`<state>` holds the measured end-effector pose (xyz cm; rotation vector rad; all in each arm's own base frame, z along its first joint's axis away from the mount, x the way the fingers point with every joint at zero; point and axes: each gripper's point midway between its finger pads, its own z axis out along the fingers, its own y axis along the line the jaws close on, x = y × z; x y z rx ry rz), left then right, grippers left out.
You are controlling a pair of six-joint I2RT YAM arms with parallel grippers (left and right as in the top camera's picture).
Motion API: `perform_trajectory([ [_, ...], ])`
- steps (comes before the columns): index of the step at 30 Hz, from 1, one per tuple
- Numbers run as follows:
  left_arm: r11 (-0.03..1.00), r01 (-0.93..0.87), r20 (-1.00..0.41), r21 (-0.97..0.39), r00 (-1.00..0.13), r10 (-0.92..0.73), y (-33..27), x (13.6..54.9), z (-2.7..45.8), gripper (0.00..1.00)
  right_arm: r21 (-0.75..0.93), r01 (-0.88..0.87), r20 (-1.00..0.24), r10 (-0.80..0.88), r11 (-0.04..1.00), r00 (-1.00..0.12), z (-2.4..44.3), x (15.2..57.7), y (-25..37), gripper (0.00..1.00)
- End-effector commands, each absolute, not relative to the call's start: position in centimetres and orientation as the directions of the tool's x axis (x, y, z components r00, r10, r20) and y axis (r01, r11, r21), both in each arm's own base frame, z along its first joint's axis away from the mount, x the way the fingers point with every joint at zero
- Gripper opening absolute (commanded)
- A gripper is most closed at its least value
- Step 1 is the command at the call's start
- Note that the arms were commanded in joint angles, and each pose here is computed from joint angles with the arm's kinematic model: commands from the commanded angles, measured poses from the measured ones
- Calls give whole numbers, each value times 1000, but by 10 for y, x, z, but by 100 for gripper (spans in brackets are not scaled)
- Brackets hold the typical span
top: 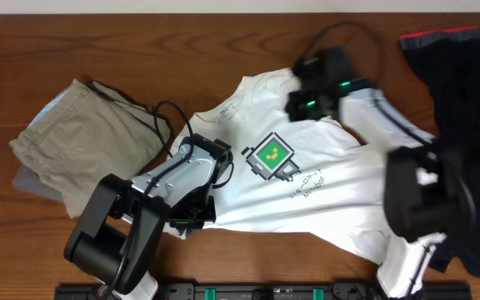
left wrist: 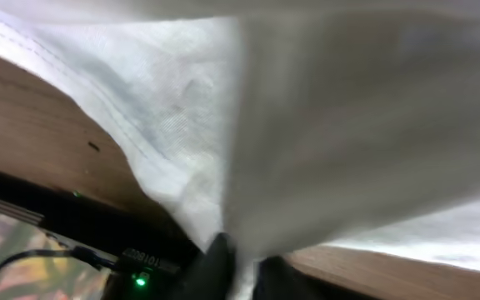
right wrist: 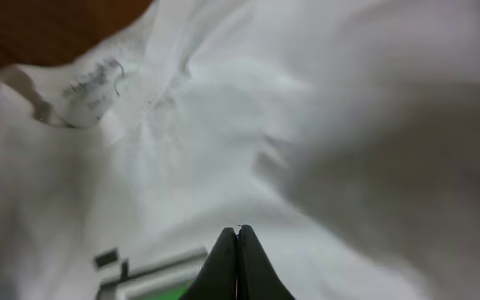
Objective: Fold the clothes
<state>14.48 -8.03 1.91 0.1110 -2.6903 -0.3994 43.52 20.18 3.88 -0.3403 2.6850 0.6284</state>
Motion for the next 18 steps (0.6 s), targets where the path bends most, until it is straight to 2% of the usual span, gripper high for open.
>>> perform_trajectory([
  [1, 946, -24, 396, 323, -905, -159, -76, 143, 17, 32, 314, -284, -361, -163, 906, -918, 0, 431, 213, 1],
  [3, 946, -24, 396, 324, -904, -159, -76, 143, 17, 48, 298, -255, -348, -144, 920, -927, -19, 431, 220, 1],
  [5, 946, -24, 396, 323, -905, -159, -76, 143, 17, 52, 291, -233, -341, -127, 928, -931, -34, 432, 224, 1],
  [14, 958, -43, 415, 285, -895, -164, -84, 140, 16, 54, 320, -209, -373, -80, 924, -925, -96, 446, 254, 1],
  [18, 961, -49, 416, 274, -894, -164, -86, 140, 16, 54, 346, -262, -429, -97, 901, -898, -100, 466, 284, 1],
])
